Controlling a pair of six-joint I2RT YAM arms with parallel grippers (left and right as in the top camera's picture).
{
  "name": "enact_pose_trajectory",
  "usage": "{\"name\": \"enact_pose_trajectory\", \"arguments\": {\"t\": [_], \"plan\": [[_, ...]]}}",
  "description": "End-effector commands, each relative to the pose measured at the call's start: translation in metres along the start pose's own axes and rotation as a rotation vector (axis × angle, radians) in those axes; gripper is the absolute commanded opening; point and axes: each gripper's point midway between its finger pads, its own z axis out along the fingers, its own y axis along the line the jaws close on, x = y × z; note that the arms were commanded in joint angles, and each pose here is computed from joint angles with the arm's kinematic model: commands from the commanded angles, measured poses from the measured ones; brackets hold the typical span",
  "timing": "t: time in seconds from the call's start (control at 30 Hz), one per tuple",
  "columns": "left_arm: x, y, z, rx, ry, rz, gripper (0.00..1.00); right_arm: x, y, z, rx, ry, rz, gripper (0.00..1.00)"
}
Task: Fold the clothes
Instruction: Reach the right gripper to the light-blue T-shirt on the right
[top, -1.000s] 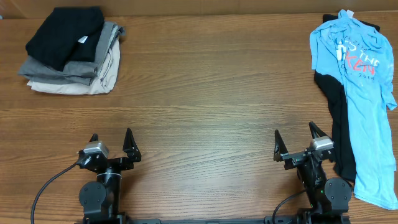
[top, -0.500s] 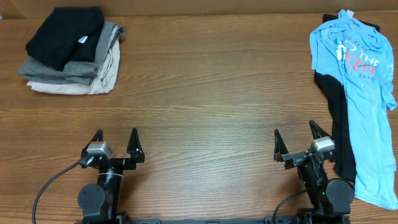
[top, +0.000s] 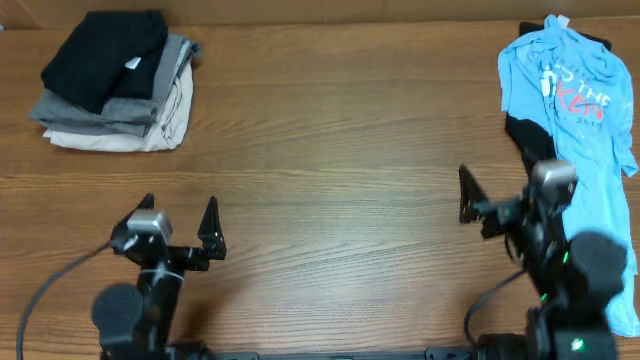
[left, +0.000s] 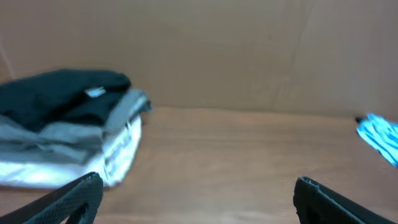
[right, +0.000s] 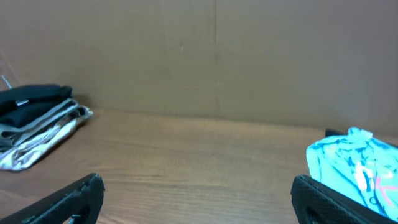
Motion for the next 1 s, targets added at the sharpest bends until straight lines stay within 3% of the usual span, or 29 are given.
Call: {"name": "enact_pose_trajectory", "arguments": {"t": [0.0, 0.13, 0.33, 0.5, 0.77, 0.97], "plan": [[-0.034, -0.015, 0.009, 0.068, 0.051, 0.011, 1.0, -0.036, 0.003, 0.014, -0.035, 0.058, 0.016, 1.0], [-0.051, -0.012, 0.035, 0.047, 0.267, -0.029, 1.0, -0.04, -0.003, 0.046, -0.051, 0.258, 0.081, 1.0], [-0.044, -0.003, 0.069, 0.038, 0.525, -0.022, 1.0, -0.014, -0.016, 0.092, -0.048, 0.455, 0.145, 1.0], [-0.023, 0.009, 0.108, 0.033, 0.629, -0.054, 1.0, 0.005, -0.032, 0.127, -0.03, 0.476, 0.152, 1.0], [0.027, 0.005, 0.159, 0.154, 0.73, -0.135, 1.0, 0.018, -0.106, 0.194, 0.194, 0.367, 0.096, 1.0], [0.051, 0.009, 0.181, 0.177, 0.759, -0.155, 1.0, 0.07, -0.156, 0.233, 0.361, 0.416, 0.074, 1.0]]}}
